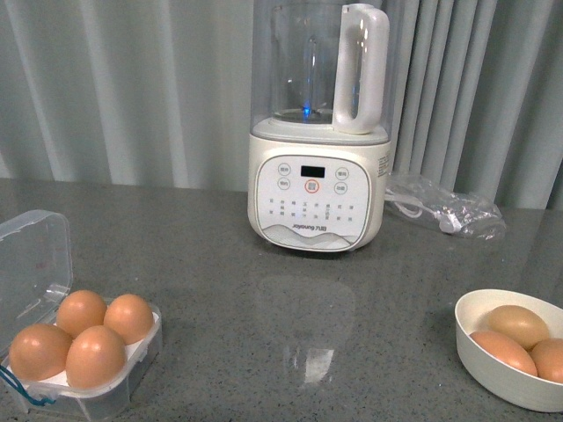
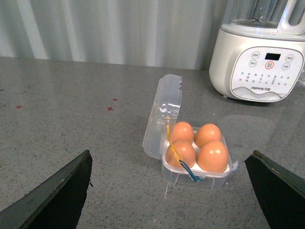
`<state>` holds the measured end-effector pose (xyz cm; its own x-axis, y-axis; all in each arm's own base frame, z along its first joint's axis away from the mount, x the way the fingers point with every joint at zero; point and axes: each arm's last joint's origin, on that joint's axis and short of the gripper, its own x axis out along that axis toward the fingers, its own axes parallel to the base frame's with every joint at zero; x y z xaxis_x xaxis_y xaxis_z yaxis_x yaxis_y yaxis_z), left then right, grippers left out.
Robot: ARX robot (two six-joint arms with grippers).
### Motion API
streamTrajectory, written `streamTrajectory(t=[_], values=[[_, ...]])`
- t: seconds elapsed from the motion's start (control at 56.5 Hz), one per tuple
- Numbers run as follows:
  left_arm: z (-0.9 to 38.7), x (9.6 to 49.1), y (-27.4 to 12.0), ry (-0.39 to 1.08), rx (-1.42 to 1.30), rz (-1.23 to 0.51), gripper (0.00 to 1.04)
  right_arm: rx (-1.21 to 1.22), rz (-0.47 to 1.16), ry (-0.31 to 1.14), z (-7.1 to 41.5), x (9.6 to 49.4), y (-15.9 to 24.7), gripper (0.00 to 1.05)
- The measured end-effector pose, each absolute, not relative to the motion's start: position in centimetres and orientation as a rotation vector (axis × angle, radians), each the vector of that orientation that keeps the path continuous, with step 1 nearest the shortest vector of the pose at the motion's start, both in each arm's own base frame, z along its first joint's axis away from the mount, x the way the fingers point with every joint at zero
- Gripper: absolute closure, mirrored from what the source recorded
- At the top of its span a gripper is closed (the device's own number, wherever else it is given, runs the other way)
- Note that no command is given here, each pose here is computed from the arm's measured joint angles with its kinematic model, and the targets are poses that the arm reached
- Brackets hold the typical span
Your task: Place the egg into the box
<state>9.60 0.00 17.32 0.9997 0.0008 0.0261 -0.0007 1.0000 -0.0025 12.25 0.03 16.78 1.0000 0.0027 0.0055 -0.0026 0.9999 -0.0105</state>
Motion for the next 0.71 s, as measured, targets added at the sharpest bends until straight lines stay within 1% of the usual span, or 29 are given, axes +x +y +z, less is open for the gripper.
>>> streamTrajectory(t=[0.654, 0.707], values=[[17.3, 9.6, 0.0, -0.026, -0.002, 0.001, 0.07, -0.011, 0.003, -0.007, 16.8, 10.8, 0.0, 1.01], [17.3, 9.6, 0.0, -0.026, -0.002, 0.001, 0.07, -0.011, 0.005, 0.018, 16.5, 10.3, 0.0, 1.01]])
